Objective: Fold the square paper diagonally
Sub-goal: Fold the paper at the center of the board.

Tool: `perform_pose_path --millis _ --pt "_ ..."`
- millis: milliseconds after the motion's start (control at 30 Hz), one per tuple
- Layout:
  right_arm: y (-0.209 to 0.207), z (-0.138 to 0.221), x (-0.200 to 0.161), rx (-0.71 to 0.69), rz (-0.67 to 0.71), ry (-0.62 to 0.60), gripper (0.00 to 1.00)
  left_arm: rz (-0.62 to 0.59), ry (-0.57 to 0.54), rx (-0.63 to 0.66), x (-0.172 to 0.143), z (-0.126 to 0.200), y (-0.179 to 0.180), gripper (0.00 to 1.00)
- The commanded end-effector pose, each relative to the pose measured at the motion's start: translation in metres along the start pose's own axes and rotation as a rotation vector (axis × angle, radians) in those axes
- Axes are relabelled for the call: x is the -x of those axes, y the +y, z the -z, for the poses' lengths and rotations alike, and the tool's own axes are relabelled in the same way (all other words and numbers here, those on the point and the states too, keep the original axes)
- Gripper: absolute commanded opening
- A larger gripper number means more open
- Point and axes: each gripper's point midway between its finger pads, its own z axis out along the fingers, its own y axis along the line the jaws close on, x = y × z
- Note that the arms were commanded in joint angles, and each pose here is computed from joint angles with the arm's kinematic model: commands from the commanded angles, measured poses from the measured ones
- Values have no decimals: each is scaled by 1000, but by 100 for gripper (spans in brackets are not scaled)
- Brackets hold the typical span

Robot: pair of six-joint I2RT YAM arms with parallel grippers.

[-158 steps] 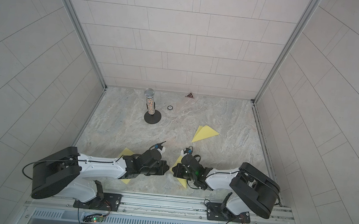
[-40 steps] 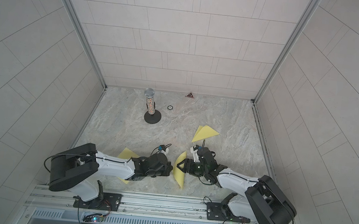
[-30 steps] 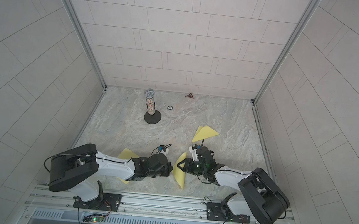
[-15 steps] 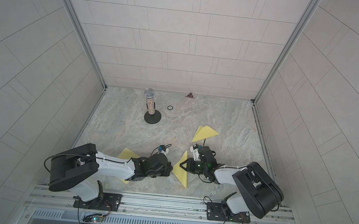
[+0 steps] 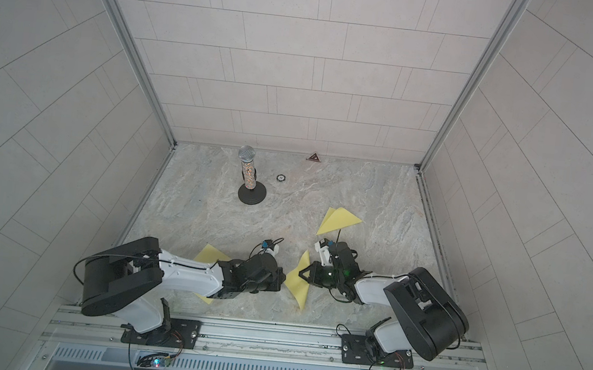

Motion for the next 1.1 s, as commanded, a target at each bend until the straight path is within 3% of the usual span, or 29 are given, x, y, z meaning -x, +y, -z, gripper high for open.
perform_pose_path --millis 0,533,633,767,933,967,1067 --pt "-5 4 0 -17 3 -9 21 -32 125 227 -38 -2 64 0" --pt "9 5 27 51 64 -54 31 -37 128 229 -38 -3 64 0" --pt "8 4 32 60 62 -56 26 -37 127 229 -38 -3 64 0" --pt "9 2 34 75 66 -52 2 -39 129 233 -38 -4 65 0" --pt "9 2 36 74 71 -59 0 -39 131 239 -39 -4 67 0" --pt "8 3 36 68 71 -60 3 -38 131 241 -39 -4 67 0" --pt "7 5 39 56 76 -70 24 -38 130 242 -40 -4 68 0"
